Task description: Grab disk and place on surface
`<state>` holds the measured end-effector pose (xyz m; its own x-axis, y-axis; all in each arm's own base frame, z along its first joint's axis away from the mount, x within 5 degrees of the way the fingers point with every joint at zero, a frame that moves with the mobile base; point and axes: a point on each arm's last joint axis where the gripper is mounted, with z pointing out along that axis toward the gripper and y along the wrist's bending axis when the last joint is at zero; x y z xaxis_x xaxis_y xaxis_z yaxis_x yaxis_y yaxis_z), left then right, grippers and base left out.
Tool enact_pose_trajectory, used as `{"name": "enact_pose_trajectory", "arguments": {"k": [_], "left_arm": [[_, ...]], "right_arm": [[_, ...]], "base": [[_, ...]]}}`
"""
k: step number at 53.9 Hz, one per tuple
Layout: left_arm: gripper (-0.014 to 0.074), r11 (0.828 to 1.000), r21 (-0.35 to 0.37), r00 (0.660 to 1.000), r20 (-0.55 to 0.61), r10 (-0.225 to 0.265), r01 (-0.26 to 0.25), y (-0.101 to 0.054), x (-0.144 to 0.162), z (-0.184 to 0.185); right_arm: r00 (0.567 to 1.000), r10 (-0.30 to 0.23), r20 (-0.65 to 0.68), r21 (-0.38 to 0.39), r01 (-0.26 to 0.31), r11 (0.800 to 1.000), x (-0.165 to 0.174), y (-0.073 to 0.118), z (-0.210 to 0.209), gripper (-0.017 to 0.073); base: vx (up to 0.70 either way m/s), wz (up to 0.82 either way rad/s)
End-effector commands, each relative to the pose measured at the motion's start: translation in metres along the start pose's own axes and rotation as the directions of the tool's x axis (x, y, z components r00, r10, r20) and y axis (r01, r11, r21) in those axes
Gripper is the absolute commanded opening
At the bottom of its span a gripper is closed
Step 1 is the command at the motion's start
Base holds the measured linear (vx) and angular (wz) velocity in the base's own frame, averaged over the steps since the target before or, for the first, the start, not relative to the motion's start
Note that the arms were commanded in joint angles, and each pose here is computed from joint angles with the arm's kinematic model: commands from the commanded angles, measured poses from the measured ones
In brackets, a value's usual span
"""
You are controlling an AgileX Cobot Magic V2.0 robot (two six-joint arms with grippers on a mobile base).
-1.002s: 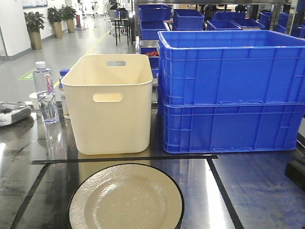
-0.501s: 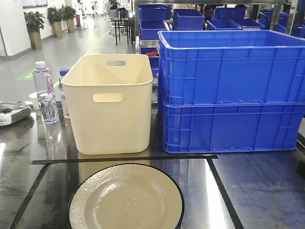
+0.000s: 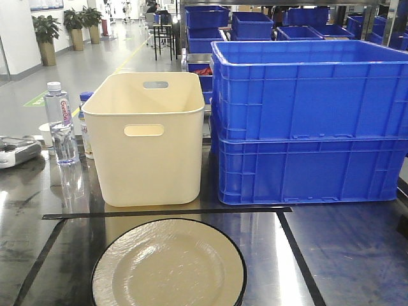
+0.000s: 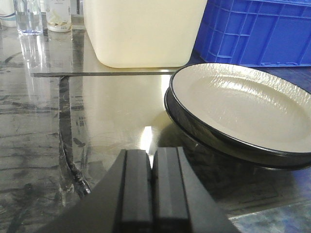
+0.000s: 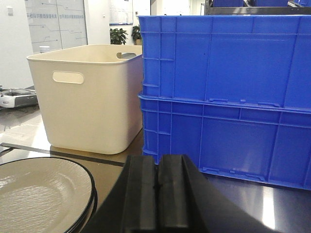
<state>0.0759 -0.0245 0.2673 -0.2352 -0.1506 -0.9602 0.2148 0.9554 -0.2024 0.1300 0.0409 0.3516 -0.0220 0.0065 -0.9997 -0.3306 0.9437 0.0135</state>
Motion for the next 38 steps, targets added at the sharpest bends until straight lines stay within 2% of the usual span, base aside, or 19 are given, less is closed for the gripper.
{"name": "enact_pose_trajectory", "arguments": {"k": [1, 9, 16, 21, 23, 24, 25, 26, 29, 34, 38], "left_arm": [[-0.0001, 0.999, -0.01, 0.998, 0.06, -0.031, 0.032, 0.0, -0.012, -0.001], [-0.0001, 0.999, -0.025, 0.997, 0.068, -0.022, 0.024, 0.001, -0.012, -0.001], [0.0, 0.992, -0.118, 0.995, 0.084, 0.059, -0.049, 0.009, -0.014, -0.002], [0.0, 0.973, -0.204, 0.99, 0.066, 0.122, -0.106, 0.017, -0.014, -0.003], [0.0, 0.966, -0.237, 0.99, 0.068, 0.126, -0.107, 0.02, -0.015, -0.003], [0.0, 0.964, -0.25, 0.991, 0.081, 0.11, -0.087, 0.021, -0.015, -0.004], [0.0, 0.958, -0.268, 0.989, 0.079, 0.128, -0.103, 0.022, -0.015, -0.004], [0.0001, 0.957, -0.278, 0.989, 0.096, 0.114, -0.084, 0.023, -0.015, -0.005], [0.0001, 0.949, -0.309, 0.981, 0.153, 0.12, -0.068, 0.026, -0.016, -0.009], [0.0001, 0.936, -0.345, 0.951, 0.261, 0.168, -0.07, 0.028, -0.009, -0.015], [0.0001, 0.933, -0.355, 0.934, 0.31, 0.178, -0.06, 0.031, 0.004, -0.016]], "right_arm": [[0.999, -0.002, 0.052, 0.038, 0.0, 0.999, -0.012, -0.003, -0.001, -0.0009], [0.999, -0.002, 0.052, 0.038, 0.0, 0.999, -0.012, -0.003, -0.001, -0.0009], [0.999, -0.002, 0.052, 0.038, 0.0, 0.999, -0.012, -0.003, -0.001, -0.0009], [0.999, -0.002, 0.052, 0.038, 0.0, 0.999, -0.012, -0.003, -0.001, -0.0009], [0.999, -0.002, 0.052, 0.038, 0.0, 0.999, -0.012, -0.003, -0.001, -0.0009], [0.999, -0.002, 0.052, 0.038, 0.0, 0.999, -0.012, -0.003, -0.001, -0.0009], [0.999, -0.002, 0.052, 0.038, 0.0, 0.999, -0.012, -0.003, -0.001, -0.0009], [0.999, -0.002, 0.052, 0.038, 0.0, 0.999, -0.012, -0.003, -0.001, -0.0009], [0.999, -0.002, 0.052, 0.038, 0.0, 0.999, -0.012, -0.003, -0.001, -0.0009], [0.999, -0.002, 0.052, 0.038, 0.0, 0.999, -0.012, -0.003, -0.001, -0.0009], [0.999, -0.002, 0.052, 0.038, 0.0, 0.999, -0.012, -0.003, -0.001, -0.0009]], "base": [[0.0, 0.0], [0.0, 0.0], [0.0, 0.0], [0.0, 0.0], [0.0, 0.0], [0.0, 0.0], [0.0, 0.0], [0.0, 0.0], [0.0, 0.0], [0.0, 0.0], [0.0, 0.0]]}}
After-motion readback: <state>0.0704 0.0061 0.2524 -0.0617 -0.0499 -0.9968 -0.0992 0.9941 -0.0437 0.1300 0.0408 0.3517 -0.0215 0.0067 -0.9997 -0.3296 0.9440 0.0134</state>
